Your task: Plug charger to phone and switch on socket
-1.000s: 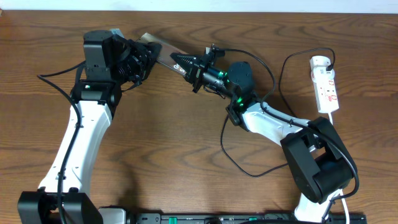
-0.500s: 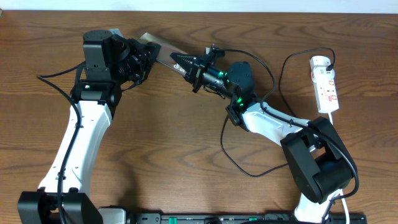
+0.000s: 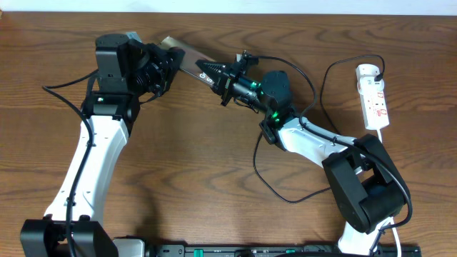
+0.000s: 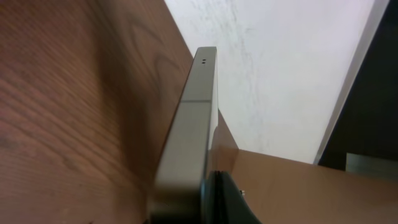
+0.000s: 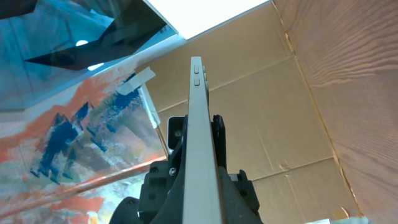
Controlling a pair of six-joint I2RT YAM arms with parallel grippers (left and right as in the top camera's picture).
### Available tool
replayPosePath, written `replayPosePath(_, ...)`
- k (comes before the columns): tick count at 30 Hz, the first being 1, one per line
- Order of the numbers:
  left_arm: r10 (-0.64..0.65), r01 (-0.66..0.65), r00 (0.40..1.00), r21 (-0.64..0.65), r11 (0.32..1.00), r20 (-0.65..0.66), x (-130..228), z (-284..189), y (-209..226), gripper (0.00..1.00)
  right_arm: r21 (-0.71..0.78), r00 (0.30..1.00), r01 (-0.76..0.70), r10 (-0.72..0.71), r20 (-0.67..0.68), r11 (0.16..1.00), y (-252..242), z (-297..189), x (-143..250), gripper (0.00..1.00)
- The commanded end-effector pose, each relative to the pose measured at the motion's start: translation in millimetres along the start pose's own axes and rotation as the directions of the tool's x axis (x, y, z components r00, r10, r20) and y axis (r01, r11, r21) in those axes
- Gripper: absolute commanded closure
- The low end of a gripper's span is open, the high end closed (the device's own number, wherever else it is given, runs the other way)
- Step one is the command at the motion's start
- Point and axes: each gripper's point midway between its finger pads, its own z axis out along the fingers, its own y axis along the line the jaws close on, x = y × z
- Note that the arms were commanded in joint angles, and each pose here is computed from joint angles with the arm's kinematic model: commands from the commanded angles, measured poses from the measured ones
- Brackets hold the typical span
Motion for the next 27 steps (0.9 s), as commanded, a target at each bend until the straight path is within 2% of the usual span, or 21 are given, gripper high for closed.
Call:
replayPosePath(1,0.043,-0.044,0.998,0.025,0.999,0.035,-7.4,0.4,-12.0,0.93,-0.020,0.998,0.055,-0.055,-0.023,0.998,8.6,3.1,8.8,0.99)
replayPosePath(22,0.053,-0.055,0.998,0.042,0.998,0.042,-8.8,0.1,-16.7,0.93,-0.011,0.998,0.053,-0.054,-0.018,0.999,6.3,3.2,7.5,0.99)
replayPosePath(27,0.053,-0.054,0.998,0.042,0.998,0.042,-8.9,0.1,-16.7,0.93,-0.006,0.998,0.054,-0.054,-0.016,0.999,5.1,3.2,6.9,0.93)
